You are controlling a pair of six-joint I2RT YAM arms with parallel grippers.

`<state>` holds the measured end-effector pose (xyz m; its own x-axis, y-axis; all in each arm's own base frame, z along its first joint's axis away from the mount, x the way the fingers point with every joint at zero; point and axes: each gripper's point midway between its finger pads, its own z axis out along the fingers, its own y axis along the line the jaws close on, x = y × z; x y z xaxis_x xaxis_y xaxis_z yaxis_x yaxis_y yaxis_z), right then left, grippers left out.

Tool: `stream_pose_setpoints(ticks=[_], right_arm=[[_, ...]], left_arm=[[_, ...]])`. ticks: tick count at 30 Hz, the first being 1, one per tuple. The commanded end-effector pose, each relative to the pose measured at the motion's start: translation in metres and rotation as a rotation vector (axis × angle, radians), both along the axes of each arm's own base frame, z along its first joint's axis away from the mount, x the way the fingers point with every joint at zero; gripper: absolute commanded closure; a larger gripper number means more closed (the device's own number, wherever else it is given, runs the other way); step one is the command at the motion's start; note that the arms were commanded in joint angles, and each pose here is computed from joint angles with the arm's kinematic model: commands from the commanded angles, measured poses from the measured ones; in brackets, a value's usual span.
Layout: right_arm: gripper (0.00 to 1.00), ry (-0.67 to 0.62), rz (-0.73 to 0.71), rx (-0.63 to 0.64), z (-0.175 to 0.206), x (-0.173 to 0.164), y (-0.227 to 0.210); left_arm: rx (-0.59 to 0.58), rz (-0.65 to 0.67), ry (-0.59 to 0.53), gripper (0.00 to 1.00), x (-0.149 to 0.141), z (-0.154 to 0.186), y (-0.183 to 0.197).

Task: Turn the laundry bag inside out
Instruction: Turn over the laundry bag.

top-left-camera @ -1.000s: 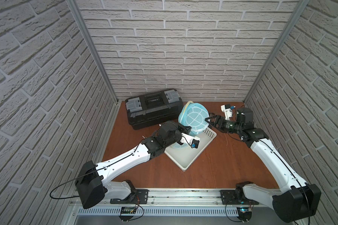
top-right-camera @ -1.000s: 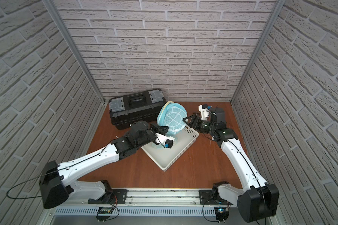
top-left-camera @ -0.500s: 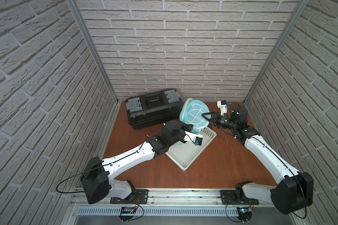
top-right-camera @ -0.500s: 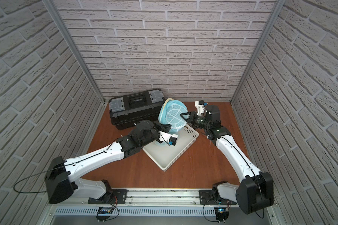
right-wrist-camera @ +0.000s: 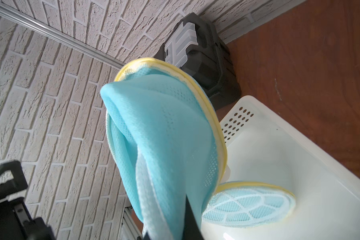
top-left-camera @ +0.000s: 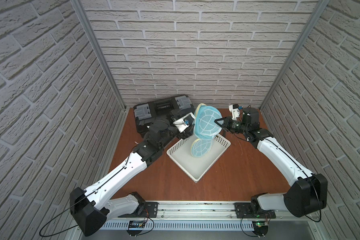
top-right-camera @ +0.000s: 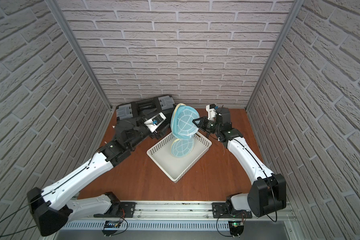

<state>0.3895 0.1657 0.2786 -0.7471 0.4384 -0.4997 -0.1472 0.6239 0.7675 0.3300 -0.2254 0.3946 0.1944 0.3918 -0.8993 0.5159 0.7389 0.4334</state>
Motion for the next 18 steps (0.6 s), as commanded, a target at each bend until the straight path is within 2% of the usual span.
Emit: stream_pose_setpoints(ticks=[1,5,8,10,12,16,18], right_arm=[[0.97,-0.056,0.024,-0.081,0.007,-0.006,-0.001],[0.97,-0.053,0.036,-0.094,0.005,-0.01,0.001],[0.97,-0.056,0.038,-0.097,0.006,-0.012,0.002],[0.97,-0.054,0.039,-0.096,0.006,-0.012,0.003],[0.97,-0.053,0.039,-0.095,0.006,-0.013,0.003],[0.97,-0.052,0.048,-0.093,0.007,-0.014,0.006],[0.97,-0.054,0.052,-0.094,0.008,-0.014,0.007]], left_arm=[[-0.45,-0.009,0.402,0.02,0.009,-0.006,0.026],[-0.666,-0.076,0.674,0.1,0.021,-0.02,0.017],[-0.796,-0.139,0.809,0.21,0.028,-0.024,-0.001],[-0.83,-0.167,0.88,0.28,0.03,-0.032,-0.014],[-0.785,-0.167,0.915,0.33,0.029,-0.042,-0.028],[-0.624,-0.083,0.965,0.46,0.027,-0.073,-0.047],[-0.586,-0.056,0.971,0.48,0.027,-0.081,-0.051]])
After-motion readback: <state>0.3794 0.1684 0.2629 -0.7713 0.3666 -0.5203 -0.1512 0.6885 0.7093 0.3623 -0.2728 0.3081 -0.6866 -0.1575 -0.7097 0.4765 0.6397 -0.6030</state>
